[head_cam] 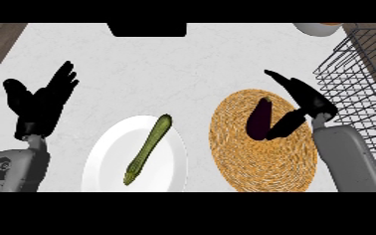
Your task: Pick the eggplant from the placemat and place it in the basket
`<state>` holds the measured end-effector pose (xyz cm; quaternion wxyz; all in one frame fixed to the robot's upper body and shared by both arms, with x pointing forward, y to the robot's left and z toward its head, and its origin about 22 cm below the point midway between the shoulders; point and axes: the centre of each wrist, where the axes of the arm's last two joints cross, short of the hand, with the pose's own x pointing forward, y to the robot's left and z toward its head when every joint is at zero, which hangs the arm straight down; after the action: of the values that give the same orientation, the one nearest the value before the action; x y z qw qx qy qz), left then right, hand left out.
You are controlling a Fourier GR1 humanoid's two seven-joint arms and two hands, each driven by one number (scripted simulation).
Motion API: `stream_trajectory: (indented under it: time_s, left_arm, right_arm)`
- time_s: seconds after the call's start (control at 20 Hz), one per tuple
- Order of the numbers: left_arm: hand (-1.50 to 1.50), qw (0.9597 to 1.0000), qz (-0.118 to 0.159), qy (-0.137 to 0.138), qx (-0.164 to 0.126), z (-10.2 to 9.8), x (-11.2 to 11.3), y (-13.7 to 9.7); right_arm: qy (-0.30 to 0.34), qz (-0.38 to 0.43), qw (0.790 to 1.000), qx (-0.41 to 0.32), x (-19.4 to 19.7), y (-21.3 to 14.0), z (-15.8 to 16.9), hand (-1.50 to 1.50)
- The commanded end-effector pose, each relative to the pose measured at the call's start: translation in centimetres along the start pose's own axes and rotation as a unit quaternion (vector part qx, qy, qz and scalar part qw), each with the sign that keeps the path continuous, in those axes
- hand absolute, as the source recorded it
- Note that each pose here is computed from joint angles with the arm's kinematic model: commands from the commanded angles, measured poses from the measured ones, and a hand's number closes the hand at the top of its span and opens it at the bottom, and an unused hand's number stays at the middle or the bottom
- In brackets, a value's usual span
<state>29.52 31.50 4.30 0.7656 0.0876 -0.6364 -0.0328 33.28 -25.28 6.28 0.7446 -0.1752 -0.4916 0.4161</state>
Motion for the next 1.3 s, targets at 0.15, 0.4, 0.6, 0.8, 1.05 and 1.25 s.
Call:
stream_trajectory:
  time_s: [0.15, 0.4, 0.6, 0.8, 1.05, 1.25]
  left_arm:
    - [0.0, 1.0, -0.007, 0.002, 0.002, 0.9, -0.1, 0.5]
    - [0.0, 1.0, 0.004, 0.0, 0.0, 0.3, -0.7, 1.4]
    - [0.0, 1.0, 0.006, 0.001, -0.002, 1.2, 0.2, 0.0]
    - [0.0, 1.0, -0.008, 0.0, -0.001, 0.8, -1.4, 0.8]
    - [0.0, 1.0, -0.006, 0.003, 0.001, -0.8, -1.1, -0.4]
    - [0.0, 1.0, 0.003, 0.001, -0.002, 0.6, 0.8, -0.6]
  right_arm:
    - [-0.025, 0.001, 1.0, 0.01, -2.5, -0.4, 0.2, -1.5]
    - [0.012, 0.032, 0.999, 0.005, -0.5, 3.6, -1.1, -1.5]
    - [0.016, 0.052, 0.998, 0.008, -2.1, 4.5, 0.1, -1.5]
    - [0.011, 0.052, 0.999, -0.003, -0.7, 6.2, -0.8, -1.5]
    - [0.013, 0.117, 0.992, 0.039, -1.4, 4.7, -1.9, 1.5]
    - [-0.003, 0.117, 0.993, 0.033, 0.4, 5.4, -2.7, 1.5]
